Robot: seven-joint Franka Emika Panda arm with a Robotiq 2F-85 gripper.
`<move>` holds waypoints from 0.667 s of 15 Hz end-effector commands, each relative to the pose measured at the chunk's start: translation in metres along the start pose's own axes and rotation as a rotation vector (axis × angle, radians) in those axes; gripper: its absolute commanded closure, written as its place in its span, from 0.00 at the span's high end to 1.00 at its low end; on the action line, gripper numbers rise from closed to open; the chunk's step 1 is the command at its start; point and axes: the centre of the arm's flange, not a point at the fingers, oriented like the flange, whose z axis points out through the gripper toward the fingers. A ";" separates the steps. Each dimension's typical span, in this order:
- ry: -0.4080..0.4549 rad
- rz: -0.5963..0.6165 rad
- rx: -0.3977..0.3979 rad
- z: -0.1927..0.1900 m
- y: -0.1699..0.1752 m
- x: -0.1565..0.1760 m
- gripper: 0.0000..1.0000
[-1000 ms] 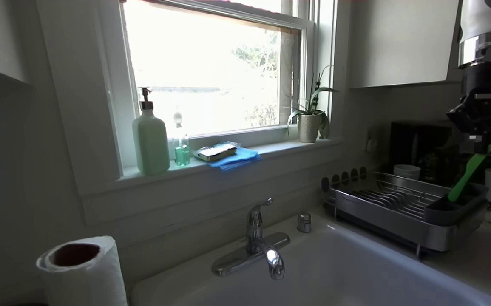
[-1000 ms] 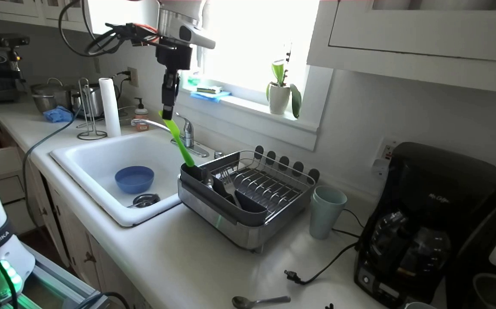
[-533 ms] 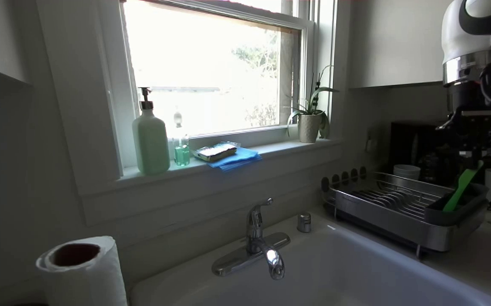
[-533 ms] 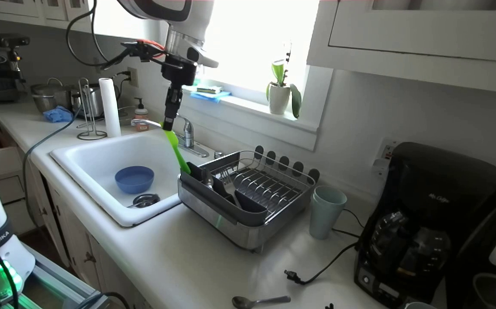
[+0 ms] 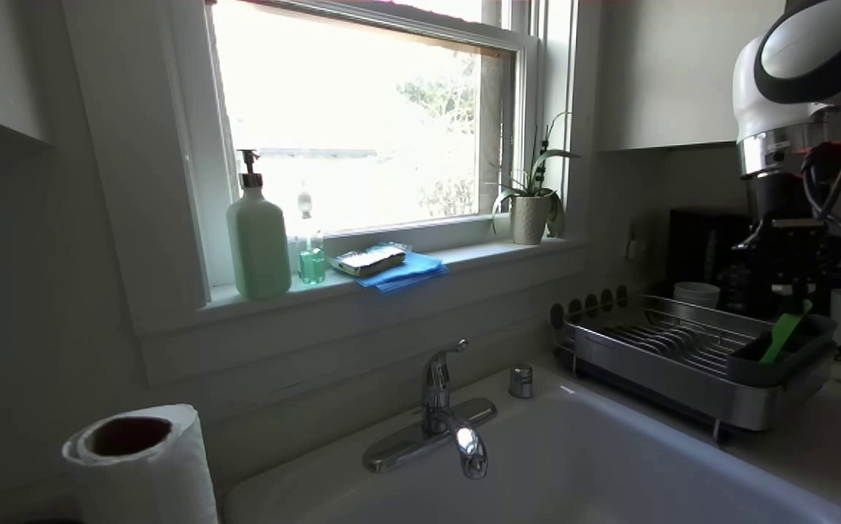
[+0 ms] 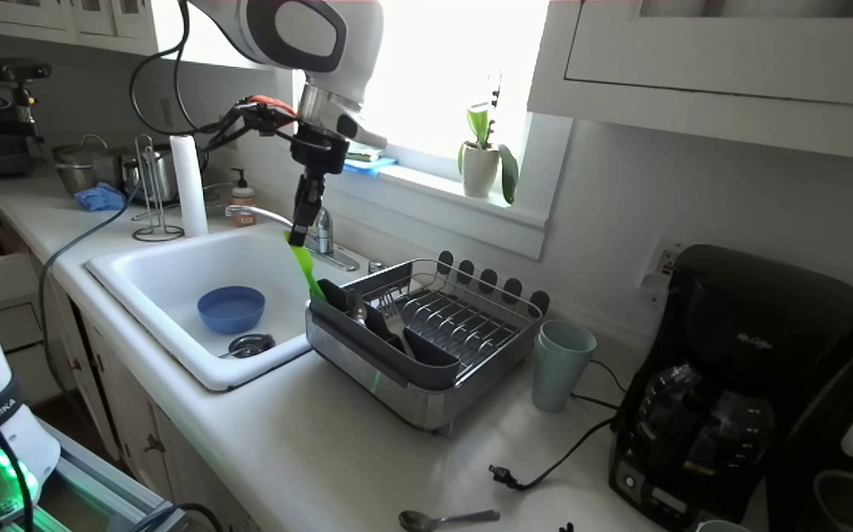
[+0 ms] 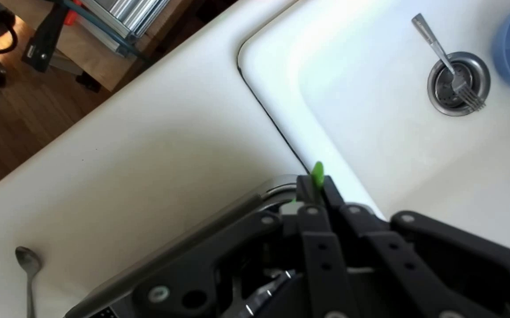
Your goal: Move the spoon to center of the utensil drying rack and move the green knife to the left compartment
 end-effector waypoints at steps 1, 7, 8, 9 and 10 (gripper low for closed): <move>-0.031 -0.022 0.016 0.014 -0.003 0.013 0.01; -0.054 -0.010 0.007 0.026 0.000 0.023 0.29; -0.057 -0.008 0.009 0.026 0.001 0.023 0.34; -0.055 -0.002 0.012 0.025 0.004 0.024 0.42; -0.045 0.003 0.016 0.022 0.008 0.023 0.48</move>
